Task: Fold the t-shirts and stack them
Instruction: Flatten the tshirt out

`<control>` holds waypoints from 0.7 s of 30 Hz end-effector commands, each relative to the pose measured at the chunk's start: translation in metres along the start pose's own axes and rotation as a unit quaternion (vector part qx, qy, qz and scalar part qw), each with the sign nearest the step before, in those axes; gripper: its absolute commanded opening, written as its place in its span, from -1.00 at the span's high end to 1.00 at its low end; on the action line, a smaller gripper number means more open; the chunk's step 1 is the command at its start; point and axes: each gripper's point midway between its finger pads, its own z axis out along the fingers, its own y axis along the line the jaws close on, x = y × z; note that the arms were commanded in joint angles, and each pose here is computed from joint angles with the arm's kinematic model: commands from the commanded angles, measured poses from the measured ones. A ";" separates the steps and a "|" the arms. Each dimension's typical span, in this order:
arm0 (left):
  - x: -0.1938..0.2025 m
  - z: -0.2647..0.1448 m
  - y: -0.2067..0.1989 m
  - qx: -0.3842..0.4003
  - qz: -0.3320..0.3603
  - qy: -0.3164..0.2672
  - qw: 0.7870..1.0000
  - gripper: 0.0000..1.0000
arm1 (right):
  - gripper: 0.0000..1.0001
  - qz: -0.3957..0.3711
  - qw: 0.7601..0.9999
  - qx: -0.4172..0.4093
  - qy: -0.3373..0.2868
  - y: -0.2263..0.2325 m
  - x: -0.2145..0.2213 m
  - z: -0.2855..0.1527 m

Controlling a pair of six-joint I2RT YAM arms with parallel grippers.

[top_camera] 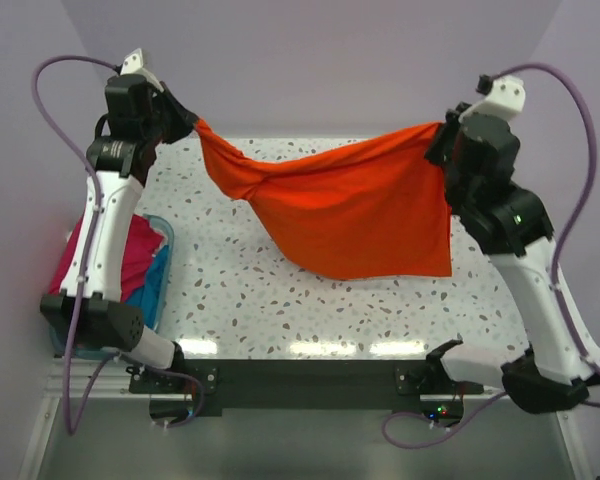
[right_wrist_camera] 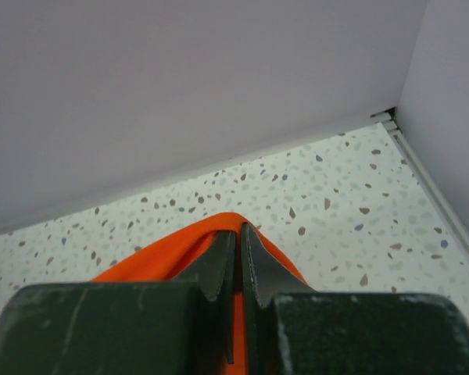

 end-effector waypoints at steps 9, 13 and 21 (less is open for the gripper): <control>-0.124 0.060 -0.066 0.185 -0.094 -0.070 0.976 1.00 | 1.00 0.041 0.990 -0.067 -0.119 0.040 -0.129 0.100; -0.122 0.045 -0.056 0.193 -0.103 -0.082 0.972 1.00 | 1.00 0.045 0.990 -0.068 -0.117 0.032 -0.127 0.097; -0.001 0.026 0.015 0.096 -0.137 -0.004 0.986 1.00 | 1.00 0.038 0.997 -0.014 0.066 -0.014 0.053 0.109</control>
